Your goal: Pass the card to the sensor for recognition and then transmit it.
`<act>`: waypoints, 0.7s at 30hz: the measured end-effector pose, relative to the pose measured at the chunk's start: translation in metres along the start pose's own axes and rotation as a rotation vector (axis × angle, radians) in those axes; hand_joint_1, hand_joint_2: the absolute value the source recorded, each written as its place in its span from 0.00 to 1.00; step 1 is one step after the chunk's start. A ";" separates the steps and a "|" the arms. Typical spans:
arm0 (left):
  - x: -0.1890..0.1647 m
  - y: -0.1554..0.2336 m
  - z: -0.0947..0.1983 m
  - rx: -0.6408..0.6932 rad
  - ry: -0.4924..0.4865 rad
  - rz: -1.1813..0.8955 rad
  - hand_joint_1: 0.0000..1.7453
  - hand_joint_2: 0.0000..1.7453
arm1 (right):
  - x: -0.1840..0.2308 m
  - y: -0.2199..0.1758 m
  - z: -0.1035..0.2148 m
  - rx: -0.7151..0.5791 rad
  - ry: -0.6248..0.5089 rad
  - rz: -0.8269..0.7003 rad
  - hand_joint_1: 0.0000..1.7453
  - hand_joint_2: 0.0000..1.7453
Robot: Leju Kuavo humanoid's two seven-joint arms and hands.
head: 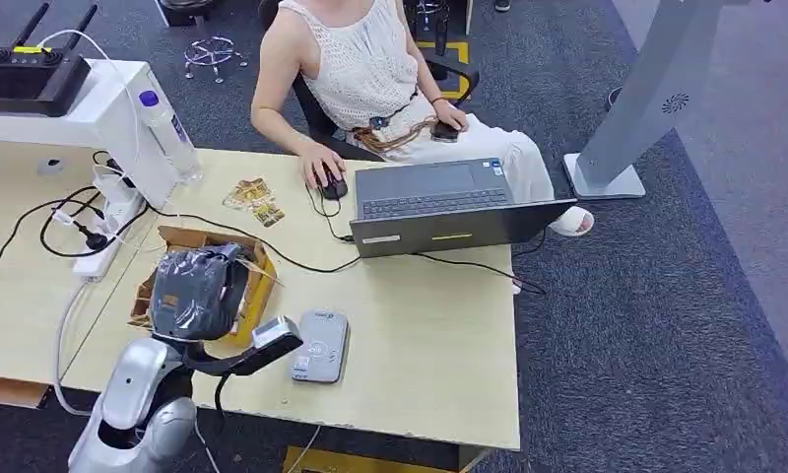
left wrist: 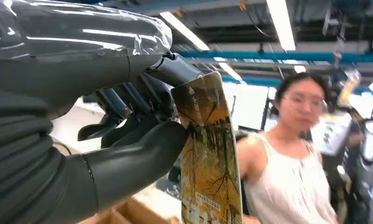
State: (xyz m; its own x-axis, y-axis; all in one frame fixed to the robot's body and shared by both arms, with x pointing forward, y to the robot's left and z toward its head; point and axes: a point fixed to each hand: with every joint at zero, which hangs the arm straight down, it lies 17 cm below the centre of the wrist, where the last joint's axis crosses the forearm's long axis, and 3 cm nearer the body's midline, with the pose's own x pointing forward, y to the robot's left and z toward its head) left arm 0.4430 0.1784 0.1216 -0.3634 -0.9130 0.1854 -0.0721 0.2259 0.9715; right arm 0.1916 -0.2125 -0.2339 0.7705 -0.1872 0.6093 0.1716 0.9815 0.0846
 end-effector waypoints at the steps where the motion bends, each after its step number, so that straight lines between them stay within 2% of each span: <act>1: 0.003 -0.010 0.002 -0.026 0.002 0.003 1.00 1.00 | 0.000 0.000 0.000 0.000 0.002 0.000 0.00 1.00; 11: 0.015 -0.093 0.008 -0.234 0.051 0.014 1.00 1.00 | -0.002 0.007 -0.001 0.016 0.024 0.022 0.00 1.00; 21: 0.000 -0.151 0.019 -0.407 0.144 0.019 1.00 1.00 | -0.004 0.009 -0.001 0.018 0.040 0.026 0.00 1.00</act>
State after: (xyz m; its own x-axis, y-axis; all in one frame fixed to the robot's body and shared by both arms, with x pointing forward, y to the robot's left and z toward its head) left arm 0.4362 0.1502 -0.0282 -0.2256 -0.9547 0.1941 0.3162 0.1167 0.9415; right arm 0.1909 -0.2035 -0.2362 0.7985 -0.1624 0.5797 0.1402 0.9866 0.0833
